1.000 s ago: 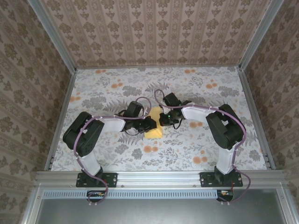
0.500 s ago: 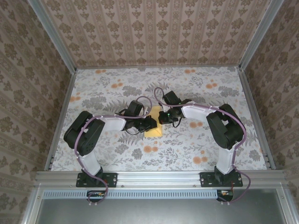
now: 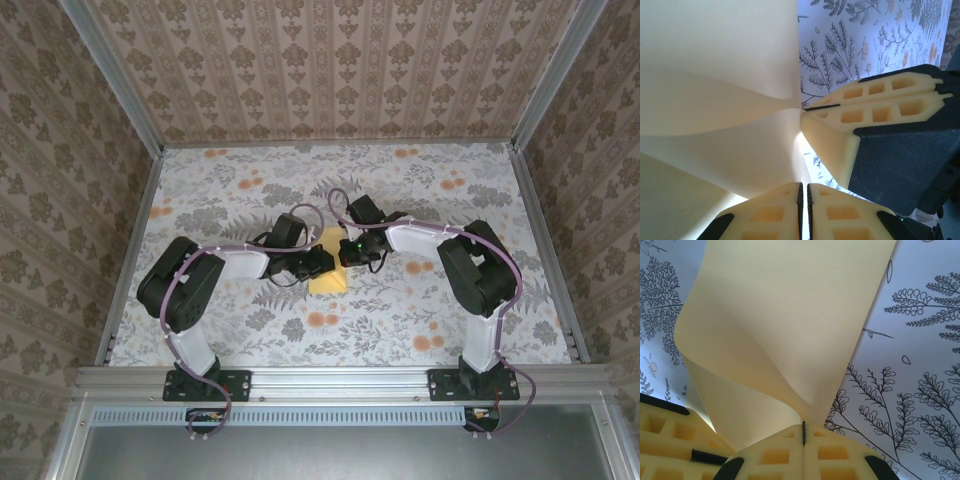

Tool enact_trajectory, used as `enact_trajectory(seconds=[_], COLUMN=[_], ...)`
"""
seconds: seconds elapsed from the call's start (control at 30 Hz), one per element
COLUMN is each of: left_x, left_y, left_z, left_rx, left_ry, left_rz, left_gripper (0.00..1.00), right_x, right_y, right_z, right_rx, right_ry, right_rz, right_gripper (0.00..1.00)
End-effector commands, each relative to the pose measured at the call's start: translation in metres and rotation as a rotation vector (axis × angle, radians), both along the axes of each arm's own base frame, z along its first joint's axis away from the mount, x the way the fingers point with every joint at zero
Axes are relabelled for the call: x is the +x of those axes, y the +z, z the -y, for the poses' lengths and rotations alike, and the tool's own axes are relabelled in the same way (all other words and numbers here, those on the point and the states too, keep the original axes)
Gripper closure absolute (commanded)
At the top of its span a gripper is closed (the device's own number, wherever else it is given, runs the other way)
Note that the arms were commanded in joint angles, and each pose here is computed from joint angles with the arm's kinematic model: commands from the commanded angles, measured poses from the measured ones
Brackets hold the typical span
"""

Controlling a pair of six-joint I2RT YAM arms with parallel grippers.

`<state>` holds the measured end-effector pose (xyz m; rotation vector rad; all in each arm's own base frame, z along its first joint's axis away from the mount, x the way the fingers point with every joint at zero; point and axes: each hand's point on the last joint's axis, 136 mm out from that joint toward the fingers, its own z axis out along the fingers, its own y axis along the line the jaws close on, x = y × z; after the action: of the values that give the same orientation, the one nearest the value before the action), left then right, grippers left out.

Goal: Fold a paper plane with a square sheet of paper (pick it up from the middle)
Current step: Fold the triangle a second time at the center of the table.

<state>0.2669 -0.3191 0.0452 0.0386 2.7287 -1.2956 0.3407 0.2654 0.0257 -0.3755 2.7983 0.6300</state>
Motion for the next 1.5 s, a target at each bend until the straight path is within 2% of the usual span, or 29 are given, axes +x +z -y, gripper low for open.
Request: enact_trajectory(seconds=[0.0,0.47,0.67,1.13,1.47], left_x=[-0.004,-0.041,-0.049,-0.046,-0.004], left_y=[0.003,-0.035,-0.045,-0.04,0.023], left_z=[-0.009,-0.039,-0.046,-0.04,-0.014], left_rx=[0.007,0.252,0.3,0.288,0.126], left_ry=[0.02,0.025,0.019,-0.003,0.026], left_rz=[0.025,-0.037,-0.077,-0.066,0.105], left_gripper=[0.86,0.86,0.88,0.88,0.87], right_x=[0.005,0.007,0.009,0.011,0.01], right_y=[-0.001,-0.002,-0.001,-0.005,-0.008], right_z=[0.002,0.0,-0.001,-0.003,-0.003], right_rx=[-0.022,-0.016,-0.017,-0.019,-0.022], right_ry=[-0.001,0.004,0.01,0.017,0.018], right_rz=[0.003,0.002,0.008,-0.003,-0.011], right_gripper=[0.97,0.97,0.97,0.97,0.97])
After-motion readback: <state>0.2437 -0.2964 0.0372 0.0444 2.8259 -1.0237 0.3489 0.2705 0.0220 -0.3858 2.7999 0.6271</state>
